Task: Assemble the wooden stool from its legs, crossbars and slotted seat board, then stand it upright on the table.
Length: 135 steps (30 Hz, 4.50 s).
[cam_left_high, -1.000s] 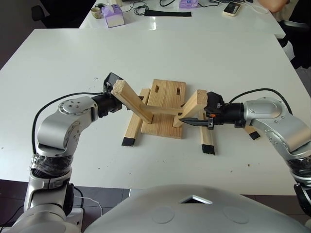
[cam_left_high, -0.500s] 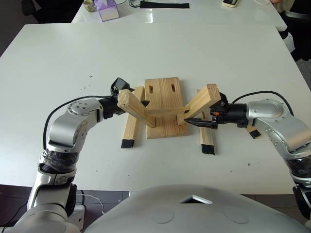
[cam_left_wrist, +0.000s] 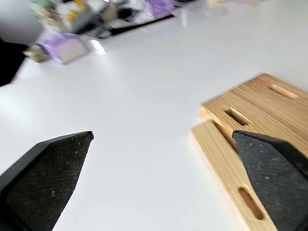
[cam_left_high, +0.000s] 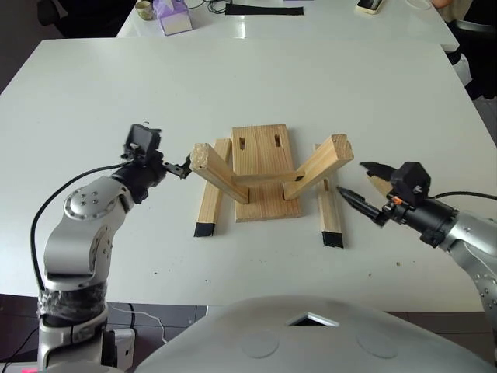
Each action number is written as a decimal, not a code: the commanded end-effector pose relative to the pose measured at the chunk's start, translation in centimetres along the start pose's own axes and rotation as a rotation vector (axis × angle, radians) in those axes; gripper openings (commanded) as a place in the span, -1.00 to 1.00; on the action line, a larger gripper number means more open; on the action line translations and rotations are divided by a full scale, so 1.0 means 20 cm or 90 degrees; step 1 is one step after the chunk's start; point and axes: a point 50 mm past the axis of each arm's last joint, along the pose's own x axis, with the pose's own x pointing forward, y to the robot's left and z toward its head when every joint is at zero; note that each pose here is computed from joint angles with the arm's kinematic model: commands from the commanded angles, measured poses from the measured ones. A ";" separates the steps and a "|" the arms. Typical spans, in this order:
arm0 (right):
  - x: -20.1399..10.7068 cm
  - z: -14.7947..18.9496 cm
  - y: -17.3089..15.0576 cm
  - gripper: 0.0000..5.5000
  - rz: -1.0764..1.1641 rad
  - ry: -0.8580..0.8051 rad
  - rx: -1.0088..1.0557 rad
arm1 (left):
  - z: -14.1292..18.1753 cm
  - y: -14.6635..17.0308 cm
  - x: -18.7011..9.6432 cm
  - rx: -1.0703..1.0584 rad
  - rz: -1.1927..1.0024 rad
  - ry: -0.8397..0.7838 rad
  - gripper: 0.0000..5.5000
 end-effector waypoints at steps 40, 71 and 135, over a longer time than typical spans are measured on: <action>-0.03 0.00 -0.10 0.46 -0.504 -0.038 0.060 | 0.05 0.02 -0.06 0.125 0.110 -0.032 0.96; 0.38 -0.08 0.12 0.46 -0.271 -0.040 0.021 | -0.12 -0.28 0.12 0.149 -0.065 -0.057 0.96; 0.13 -0.27 0.35 0.46 0.361 0.110 -0.064 | 0.05 -0.43 0.33 0.202 -0.219 -0.245 0.96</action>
